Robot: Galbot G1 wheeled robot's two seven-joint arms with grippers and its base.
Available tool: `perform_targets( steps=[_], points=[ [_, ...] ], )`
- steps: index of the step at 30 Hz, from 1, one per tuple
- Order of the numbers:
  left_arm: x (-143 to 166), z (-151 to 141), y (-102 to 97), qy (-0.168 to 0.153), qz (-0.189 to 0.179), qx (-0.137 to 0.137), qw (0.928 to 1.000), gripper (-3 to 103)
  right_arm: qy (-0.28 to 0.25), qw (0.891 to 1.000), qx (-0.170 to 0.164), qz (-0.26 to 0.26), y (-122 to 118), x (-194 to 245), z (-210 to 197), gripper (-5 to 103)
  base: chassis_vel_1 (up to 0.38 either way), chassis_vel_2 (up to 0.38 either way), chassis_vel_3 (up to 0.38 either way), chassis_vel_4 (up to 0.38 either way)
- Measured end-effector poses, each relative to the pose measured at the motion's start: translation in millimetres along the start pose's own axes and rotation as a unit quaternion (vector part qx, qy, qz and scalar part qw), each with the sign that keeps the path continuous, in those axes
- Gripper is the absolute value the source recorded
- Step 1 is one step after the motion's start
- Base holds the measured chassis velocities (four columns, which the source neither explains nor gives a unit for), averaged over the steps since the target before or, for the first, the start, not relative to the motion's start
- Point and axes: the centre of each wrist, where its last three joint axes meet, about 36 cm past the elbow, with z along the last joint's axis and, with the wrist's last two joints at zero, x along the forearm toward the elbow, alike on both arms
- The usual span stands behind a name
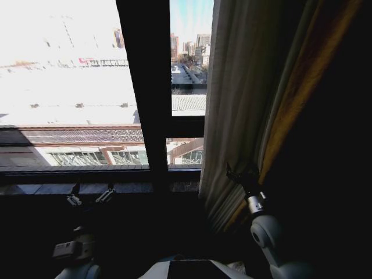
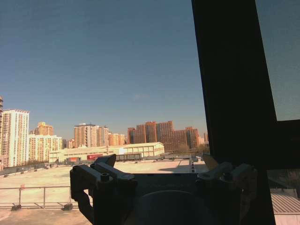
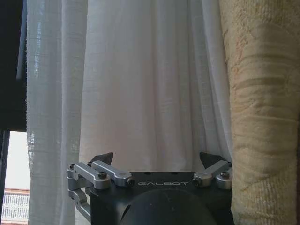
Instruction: Open the curtains by pulling them apart, changing their state from closed to fully open.
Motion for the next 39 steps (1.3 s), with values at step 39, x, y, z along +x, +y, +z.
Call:
perform_targets(
  steps=[39],
  points=[
    [-0.5, 1.9, 1.4, 0.002, 0.003, 0.000, 1.0000, 100, 0.004, 1.000, 0.000, -0.014, 11.6, 4.2, 1.8, 100, 0.251, 0.254, -0.253, -0.250]
  ],
)
